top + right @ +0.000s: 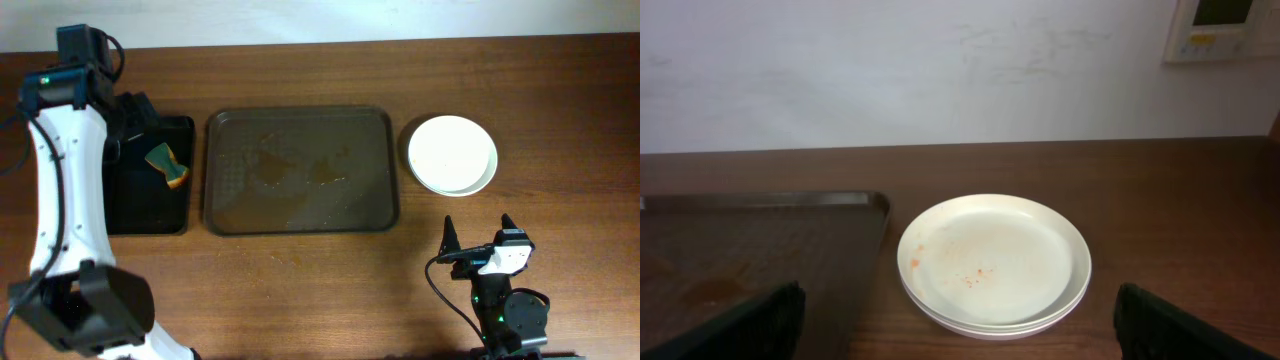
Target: Clean dirty plates on tray and stack at the side
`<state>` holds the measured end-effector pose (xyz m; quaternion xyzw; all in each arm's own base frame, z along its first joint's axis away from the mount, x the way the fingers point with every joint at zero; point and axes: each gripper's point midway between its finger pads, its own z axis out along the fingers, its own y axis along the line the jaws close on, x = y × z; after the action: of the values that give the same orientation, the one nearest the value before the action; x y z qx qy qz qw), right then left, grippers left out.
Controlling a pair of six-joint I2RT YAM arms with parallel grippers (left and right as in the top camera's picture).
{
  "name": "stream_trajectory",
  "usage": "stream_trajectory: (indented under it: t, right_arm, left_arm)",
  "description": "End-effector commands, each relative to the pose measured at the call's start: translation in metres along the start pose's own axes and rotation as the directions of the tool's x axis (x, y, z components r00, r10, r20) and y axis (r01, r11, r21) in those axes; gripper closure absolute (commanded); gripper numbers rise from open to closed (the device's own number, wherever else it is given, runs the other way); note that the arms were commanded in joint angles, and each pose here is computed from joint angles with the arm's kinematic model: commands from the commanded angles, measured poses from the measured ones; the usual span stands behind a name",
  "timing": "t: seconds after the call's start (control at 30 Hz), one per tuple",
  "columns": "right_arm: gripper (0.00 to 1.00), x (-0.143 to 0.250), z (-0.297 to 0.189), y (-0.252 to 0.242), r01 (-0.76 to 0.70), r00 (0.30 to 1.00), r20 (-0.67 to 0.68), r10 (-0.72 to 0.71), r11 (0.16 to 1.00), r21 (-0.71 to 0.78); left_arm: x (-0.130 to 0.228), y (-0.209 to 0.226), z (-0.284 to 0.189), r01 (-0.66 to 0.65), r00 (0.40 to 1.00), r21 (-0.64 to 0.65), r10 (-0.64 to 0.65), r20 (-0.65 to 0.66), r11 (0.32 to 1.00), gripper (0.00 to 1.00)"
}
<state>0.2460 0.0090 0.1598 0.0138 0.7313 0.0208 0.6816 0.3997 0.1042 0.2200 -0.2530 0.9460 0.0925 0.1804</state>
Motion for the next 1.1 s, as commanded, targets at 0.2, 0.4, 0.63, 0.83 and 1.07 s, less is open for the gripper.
stream_trajectory:
  t: [0.2, 0.4, 0.63, 0.83, 1.07]
  right_arm:
    - [0.02, 0.003, 0.0, -0.002, -0.001, 1.0, -0.002, 0.001, 1.0, 0.01]
    - [0.02, 0.003, 0.0, -0.002, -0.001, 1.0, -0.002, 0.001, 1.0, 0.011]
    - [0.02, 0.003, 0.0, -0.002, -0.001, 1.0, -0.002, 0.001, 1.0, 0.011]
    - [0.02, 0.003, 0.0, -0.002, -0.001, 1.0, -0.002, 0.001, 1.0, 0.011]
    - [0.02, 0.003, 0.0, -0.002, -0.001, 1.0, -0.002, 0.001, 1.0, 0.01]
  left_arm:
    - [0.036, 0.047, -0.142, 0.061, 0.854, 0.172, -0.141, 0.501, 0.983, 0.01]
    - [0.097, 0.049, -0.1, -0.048, 0.714, 0.216, -0.118, 0.691, 0.975, 0.01]
    - [0.14, -0.002, -0.038, -0.355, 0.499, 0.203, 0.002, 0.866, 0.912, 0.01]
    - [0.176, -0.011, -0.022, -0.479, 0.315, 0.045, 0.124, 0.941, 0.877, 0.01]
    - [0.19, -0.006, -0.012, -0.524, 0.296, -0.058, 0.246, 0.923, 0.85, 0.01]
